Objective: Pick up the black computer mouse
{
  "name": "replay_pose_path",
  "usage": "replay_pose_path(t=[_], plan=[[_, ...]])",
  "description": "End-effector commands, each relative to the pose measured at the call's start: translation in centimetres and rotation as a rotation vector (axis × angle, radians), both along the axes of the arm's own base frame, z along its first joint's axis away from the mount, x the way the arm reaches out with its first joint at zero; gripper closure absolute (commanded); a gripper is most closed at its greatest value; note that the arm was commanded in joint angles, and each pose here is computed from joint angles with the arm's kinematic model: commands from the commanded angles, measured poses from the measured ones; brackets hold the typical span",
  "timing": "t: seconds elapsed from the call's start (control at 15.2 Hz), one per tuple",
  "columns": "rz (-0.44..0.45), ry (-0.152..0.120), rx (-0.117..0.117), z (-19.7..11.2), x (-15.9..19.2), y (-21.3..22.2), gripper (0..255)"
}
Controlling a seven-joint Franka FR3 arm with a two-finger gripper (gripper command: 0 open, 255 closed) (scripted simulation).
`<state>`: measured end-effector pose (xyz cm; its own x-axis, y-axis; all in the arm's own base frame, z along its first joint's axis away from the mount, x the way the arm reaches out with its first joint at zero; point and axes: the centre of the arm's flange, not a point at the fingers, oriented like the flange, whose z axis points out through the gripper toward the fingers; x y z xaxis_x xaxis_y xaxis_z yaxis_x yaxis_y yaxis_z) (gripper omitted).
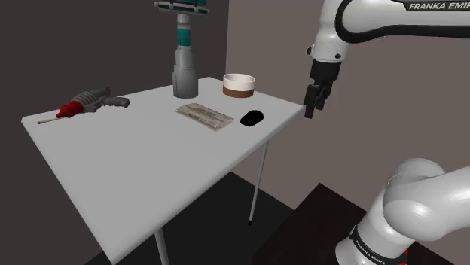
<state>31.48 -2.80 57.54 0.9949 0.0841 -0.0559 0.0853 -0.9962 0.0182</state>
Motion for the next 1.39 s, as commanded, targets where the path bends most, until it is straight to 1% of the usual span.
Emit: replay_pose_path(t=[0.0,0.33,0.59,0.86,1.12,1.19,1.32], plan=[[0.0,0.0,0.0,0.0,0.0,0.0,0],[-0.347,-0.027,-0.037,-1.6,4.7,4.3,0],[-0.625,-0.049,-0.067,-2.8,9.4,6.4,0],[-0.903,-0.071,-0.097,-4.0,14.5,7.1,0],[-1.18,-0.093,-0.126,-5.0,19.7,6.3,0],[-1.241,-0.097,-0.133,-5.2,20.7,6.0,0],[-1.241,-0.097,-0.133,-6.3,20.7,6.0,0]])
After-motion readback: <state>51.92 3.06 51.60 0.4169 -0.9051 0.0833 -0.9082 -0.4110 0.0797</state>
